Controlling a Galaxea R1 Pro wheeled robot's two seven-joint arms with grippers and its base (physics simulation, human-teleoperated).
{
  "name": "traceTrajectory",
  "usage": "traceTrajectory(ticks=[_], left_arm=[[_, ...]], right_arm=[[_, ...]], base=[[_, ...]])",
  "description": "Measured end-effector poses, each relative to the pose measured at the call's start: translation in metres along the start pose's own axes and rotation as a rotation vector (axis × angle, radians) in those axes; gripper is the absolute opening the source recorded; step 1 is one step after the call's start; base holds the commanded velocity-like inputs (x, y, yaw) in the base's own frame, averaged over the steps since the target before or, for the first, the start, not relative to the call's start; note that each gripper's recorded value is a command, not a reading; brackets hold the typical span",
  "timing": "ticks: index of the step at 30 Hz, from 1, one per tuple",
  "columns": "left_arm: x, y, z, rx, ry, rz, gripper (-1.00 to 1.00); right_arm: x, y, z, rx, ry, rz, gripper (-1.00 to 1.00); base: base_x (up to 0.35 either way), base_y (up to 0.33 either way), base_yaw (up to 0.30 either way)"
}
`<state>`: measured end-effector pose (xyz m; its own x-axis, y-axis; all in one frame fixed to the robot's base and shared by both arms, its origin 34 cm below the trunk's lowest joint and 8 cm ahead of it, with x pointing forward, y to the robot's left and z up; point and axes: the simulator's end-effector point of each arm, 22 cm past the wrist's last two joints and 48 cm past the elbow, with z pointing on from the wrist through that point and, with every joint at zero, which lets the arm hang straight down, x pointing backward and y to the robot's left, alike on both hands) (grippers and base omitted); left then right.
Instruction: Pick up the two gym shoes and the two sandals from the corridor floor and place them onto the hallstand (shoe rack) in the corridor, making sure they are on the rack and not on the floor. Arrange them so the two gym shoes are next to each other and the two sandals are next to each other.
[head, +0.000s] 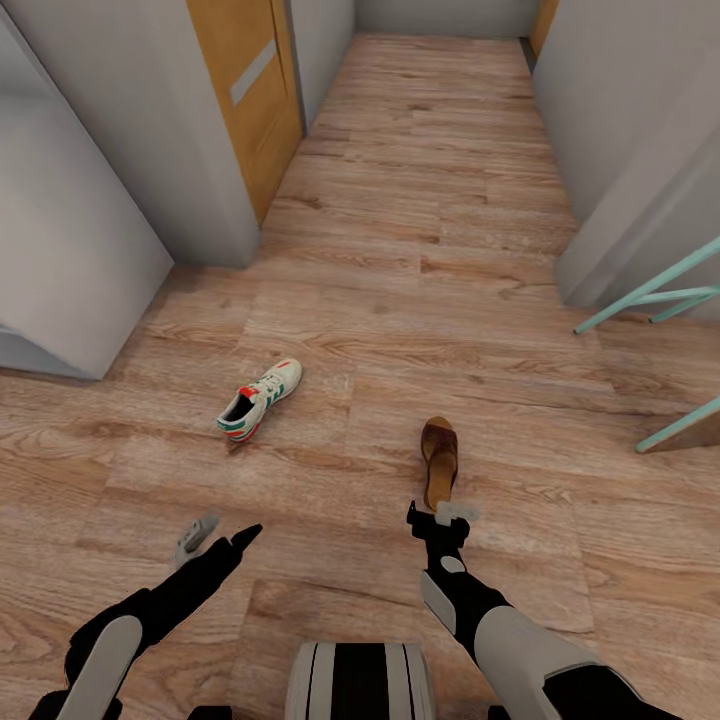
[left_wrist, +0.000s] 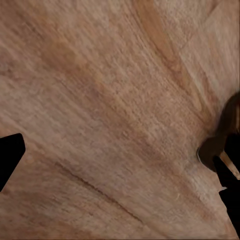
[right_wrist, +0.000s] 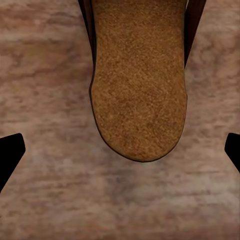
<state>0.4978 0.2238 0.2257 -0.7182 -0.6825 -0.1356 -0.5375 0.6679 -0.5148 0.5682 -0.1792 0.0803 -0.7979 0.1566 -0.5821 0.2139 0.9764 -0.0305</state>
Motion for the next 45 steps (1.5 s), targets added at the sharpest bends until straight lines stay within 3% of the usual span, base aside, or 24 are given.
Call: traceTrajectory(ticks=[7, 21, 30, 45], left_arm=[[-0.013, -0.02, 0.004, 0.034, 0.005, 0.033, 1.0], [0.008, -0.01, 0.006, 0.001, 0.046, 0.05, 1.0], [0.012, 0.002, 0.008, -0.052, 0.045, 0.112, 1.0], [0.012, 0.002, 0.008, -0.051, 0.047, 0.107, 1.0]], right_arm=[[-0.001, 0.0, 0.0, 0.001, -0.001, 0.003, 1.0], [-0.001, 0.0, 0.0, 0.002, -0.001, 0.007, 1.0], [-0.001, 0.0, 0.0, 0.002, -0.001, 0.007, 1.0], [-0.005, 0.001, 0.001, -0.002, -0.009, 0.005, 1.0]], base=[[0.038, 0.0, 0.0], [0.046, -0.034, 0.0], [0.001, -0.158, 0.0], [0.0, -0.009, 0.0]])
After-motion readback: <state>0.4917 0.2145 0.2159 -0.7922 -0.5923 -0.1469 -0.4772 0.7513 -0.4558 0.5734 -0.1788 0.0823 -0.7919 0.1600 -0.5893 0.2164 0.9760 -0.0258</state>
